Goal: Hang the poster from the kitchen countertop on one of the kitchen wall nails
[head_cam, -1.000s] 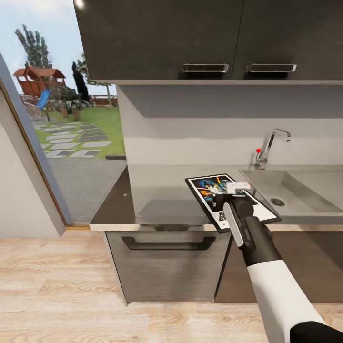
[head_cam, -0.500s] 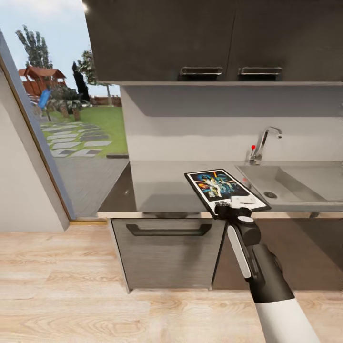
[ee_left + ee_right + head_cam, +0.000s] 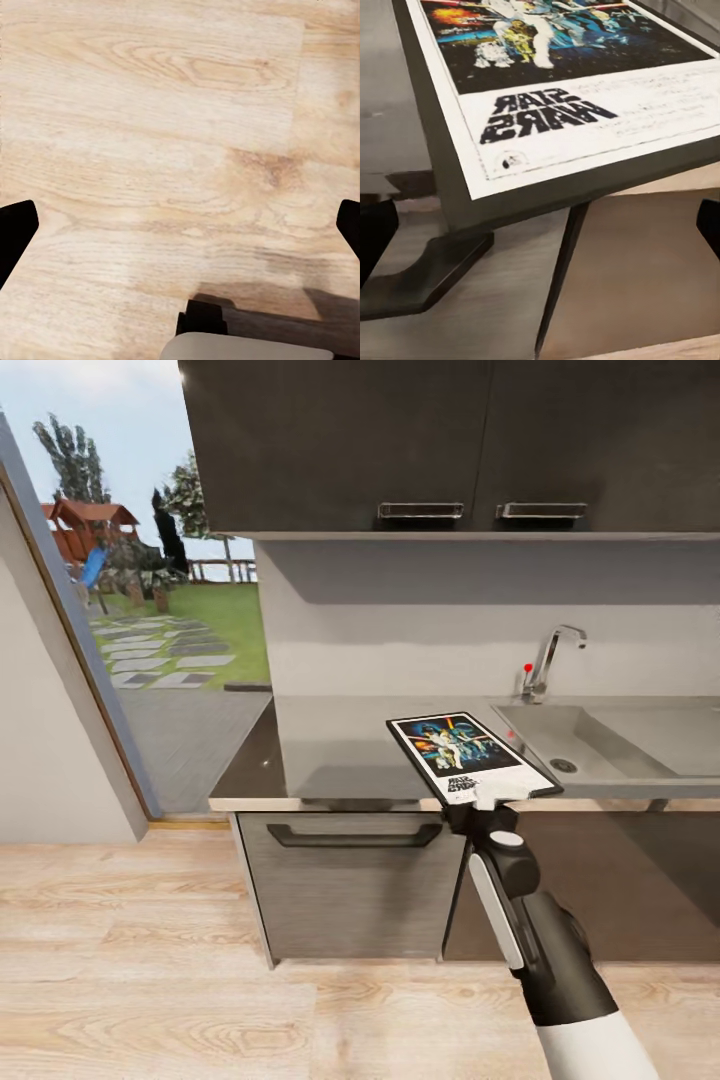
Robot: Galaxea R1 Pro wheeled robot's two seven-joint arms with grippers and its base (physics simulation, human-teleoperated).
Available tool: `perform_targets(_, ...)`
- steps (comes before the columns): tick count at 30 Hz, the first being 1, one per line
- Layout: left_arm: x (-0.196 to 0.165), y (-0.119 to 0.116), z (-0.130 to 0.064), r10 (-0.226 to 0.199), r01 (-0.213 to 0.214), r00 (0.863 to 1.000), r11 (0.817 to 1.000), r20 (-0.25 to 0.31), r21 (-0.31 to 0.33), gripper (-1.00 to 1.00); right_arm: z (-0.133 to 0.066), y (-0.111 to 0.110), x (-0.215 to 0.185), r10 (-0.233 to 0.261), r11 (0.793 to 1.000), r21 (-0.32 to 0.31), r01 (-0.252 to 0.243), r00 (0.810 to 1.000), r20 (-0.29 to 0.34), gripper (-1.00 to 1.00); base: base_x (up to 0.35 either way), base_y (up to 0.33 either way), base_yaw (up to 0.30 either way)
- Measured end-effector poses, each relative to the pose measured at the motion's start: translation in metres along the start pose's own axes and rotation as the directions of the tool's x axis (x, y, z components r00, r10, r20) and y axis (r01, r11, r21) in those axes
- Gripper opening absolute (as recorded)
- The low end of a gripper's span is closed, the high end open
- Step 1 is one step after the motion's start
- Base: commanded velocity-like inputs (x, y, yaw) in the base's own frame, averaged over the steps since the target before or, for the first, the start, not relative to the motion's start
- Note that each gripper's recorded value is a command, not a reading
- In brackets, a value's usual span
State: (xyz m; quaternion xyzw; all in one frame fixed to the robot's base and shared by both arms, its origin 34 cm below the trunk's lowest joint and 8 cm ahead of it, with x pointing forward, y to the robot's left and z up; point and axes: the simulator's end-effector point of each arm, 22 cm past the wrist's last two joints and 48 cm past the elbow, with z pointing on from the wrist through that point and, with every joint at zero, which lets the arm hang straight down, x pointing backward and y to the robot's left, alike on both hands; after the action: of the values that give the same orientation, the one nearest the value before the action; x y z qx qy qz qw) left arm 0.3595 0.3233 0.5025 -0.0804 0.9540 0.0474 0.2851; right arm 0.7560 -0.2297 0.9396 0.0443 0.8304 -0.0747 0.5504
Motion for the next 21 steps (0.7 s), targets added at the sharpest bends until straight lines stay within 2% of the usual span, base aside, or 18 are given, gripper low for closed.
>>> perform_targets(5, 0.000, 0.003, 0.000, -0.008, 0.008, 1.000, 1.000, 0.000, -0.007, 1.00, -0.007, 0.012, 0.002, -0.022, 1.000, -0.006, 0.022, 0.999, 0.040, 1.00, -0.001, 0.000, 0.000)
perform_targets(17, 0.000, 0.004, 0.000, -0.010, 0.010, 1.000, 1.000, 0.000, -0.009, 1.00, -0.016, 0.008, 0.033, -0.052, 0.997, 0.059, 0.052, 0.999, 0.013, 1.00, 0.000, 0.000, 0.000)
perform_targets(21, 0.000, 0.004, 0.000, -0.010, 0.010, 1.000, 1.000, 0.001, -0.008, 1.00, -0.024, 0.021, 0.036, -0.102, 0.992, 0.080, 0.100, 0.995, 0.019, 1.00, 0.000, 0.000, 0.000)
